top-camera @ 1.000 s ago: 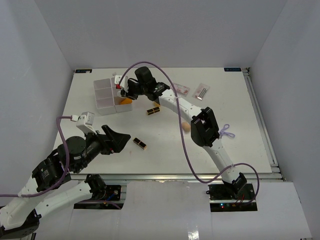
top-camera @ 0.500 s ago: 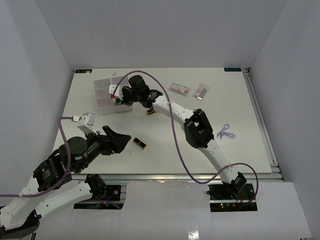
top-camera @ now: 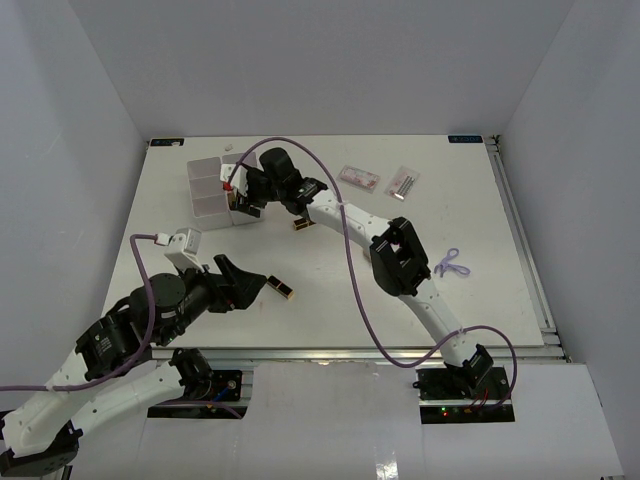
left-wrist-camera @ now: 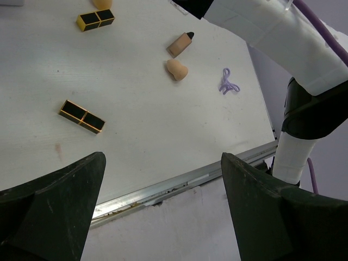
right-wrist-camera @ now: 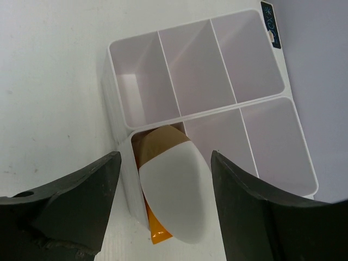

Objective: Organize the makeup

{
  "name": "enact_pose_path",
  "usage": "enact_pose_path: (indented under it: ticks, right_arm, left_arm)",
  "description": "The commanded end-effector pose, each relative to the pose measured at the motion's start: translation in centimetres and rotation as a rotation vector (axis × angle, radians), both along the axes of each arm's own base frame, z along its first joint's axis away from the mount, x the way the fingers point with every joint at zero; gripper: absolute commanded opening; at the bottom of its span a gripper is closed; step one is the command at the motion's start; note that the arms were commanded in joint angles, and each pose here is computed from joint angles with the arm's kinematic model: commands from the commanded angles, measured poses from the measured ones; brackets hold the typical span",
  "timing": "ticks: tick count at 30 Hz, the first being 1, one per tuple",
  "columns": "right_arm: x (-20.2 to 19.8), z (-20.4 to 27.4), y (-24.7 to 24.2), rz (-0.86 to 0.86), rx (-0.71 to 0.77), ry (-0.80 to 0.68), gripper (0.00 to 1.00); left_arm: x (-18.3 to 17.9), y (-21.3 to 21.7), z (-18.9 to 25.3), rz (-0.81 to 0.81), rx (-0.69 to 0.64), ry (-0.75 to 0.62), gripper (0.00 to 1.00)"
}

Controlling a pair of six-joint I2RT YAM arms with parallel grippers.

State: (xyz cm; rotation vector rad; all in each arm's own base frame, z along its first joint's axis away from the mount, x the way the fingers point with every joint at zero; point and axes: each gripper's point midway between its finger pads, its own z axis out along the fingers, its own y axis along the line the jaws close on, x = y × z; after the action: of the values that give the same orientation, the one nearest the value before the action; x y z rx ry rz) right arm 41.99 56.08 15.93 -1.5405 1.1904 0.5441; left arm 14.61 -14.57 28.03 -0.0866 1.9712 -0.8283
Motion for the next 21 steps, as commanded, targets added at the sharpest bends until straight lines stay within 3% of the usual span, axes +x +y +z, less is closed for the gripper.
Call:
enact_pose_path:
  ticks: [1, 5, 11, 14, 16, 18, 21]
  right_arm:
    - [-1.8, 9.3, -1.2, 0.028, 0.137, 0.004, 0.74]
    - [-3.5, 11.1, -2.8, 0.069, 0.165, 0.102, 0.74]
    - [-4.0, 9.6, -3.6, 0.053, 0.136, 0.143, 0.72]
    - [-4.2, 9.2, -4.9, 0.029, 0.154, 0.284, 0.65]
    - [-4.2, 10.0, -7.0, 0.045, 0.183, 0.392, 0.52]
    - [-4.8, 11.1, -9.5, 0.05, 0.209, 0.504, 0.41]
    - [-5.8, 9.9, -13.6, 0.029, 0.191, 0.611, 0.3]
  left_arm:
    - [-0.1, -0.4, 0.0, -0.018, -0.009, -0.002, 0.98]
    - [-0.1, -0.8, -0.4, -0.031, -0.006, 0.008, 0.98]
    - [-0.3, -1.1, -0.9, -0.039, -0.013, 0.023, 0.98]
    - [0.3, -0.7, -1.0, -0.003, 0.003, 0.019, 0.98]
    - [1.5, -0.2, -1.4, 0.065, 0.042, 0.017, 0.96]
    - [2.9, 0.3, -1.4, 0.146, 0.08, 0.007, 0.89]
    - [5.1, 0.3, -0.3, 0.218, 0.148, -0.052, 0.68]
